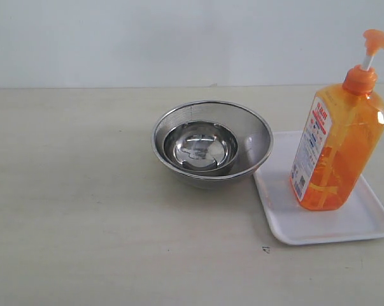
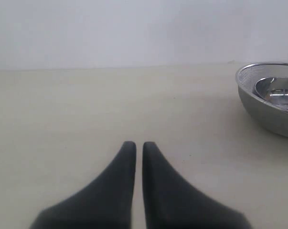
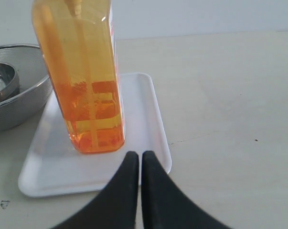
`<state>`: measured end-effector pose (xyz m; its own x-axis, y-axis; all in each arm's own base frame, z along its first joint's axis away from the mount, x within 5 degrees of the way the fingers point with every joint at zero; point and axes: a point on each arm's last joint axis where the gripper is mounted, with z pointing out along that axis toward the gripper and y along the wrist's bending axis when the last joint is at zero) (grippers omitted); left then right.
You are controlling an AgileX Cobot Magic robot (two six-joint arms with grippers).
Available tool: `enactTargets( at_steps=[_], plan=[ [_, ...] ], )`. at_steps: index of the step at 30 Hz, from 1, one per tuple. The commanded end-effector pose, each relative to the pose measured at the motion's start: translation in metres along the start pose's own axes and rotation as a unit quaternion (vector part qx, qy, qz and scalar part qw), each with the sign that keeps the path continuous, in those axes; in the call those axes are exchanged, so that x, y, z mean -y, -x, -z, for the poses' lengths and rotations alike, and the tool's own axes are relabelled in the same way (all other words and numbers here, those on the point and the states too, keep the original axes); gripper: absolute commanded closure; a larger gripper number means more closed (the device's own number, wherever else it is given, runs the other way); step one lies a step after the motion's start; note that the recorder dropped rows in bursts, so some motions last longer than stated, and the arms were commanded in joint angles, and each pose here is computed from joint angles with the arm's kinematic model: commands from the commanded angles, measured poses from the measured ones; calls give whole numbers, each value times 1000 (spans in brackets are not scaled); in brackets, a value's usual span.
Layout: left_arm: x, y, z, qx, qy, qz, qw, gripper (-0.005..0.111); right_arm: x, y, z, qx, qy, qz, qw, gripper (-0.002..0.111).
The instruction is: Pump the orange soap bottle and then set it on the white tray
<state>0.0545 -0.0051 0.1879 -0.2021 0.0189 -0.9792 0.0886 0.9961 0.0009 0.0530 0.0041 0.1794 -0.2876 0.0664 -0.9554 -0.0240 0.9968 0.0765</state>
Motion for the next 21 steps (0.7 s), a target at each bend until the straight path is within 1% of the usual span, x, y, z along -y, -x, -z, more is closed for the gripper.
enactTargets(
  at_steps=[1,4,8,21],
  plan=[
    [0,-1,0,0,-1,8,1000,102,0,1,0,4,0,3,1000,108],
    [0,-1,0,0,2,8,1000,102,0,1,0,4,0,3,1000,108],
    [-2,-1,0,0,23,12,1000,102,0,1,0,4,0,3,1000,108],
    [-3,-1,0,0,25,13,1000,102,0,1,0,4,0,3,1000,108]
  ],
)
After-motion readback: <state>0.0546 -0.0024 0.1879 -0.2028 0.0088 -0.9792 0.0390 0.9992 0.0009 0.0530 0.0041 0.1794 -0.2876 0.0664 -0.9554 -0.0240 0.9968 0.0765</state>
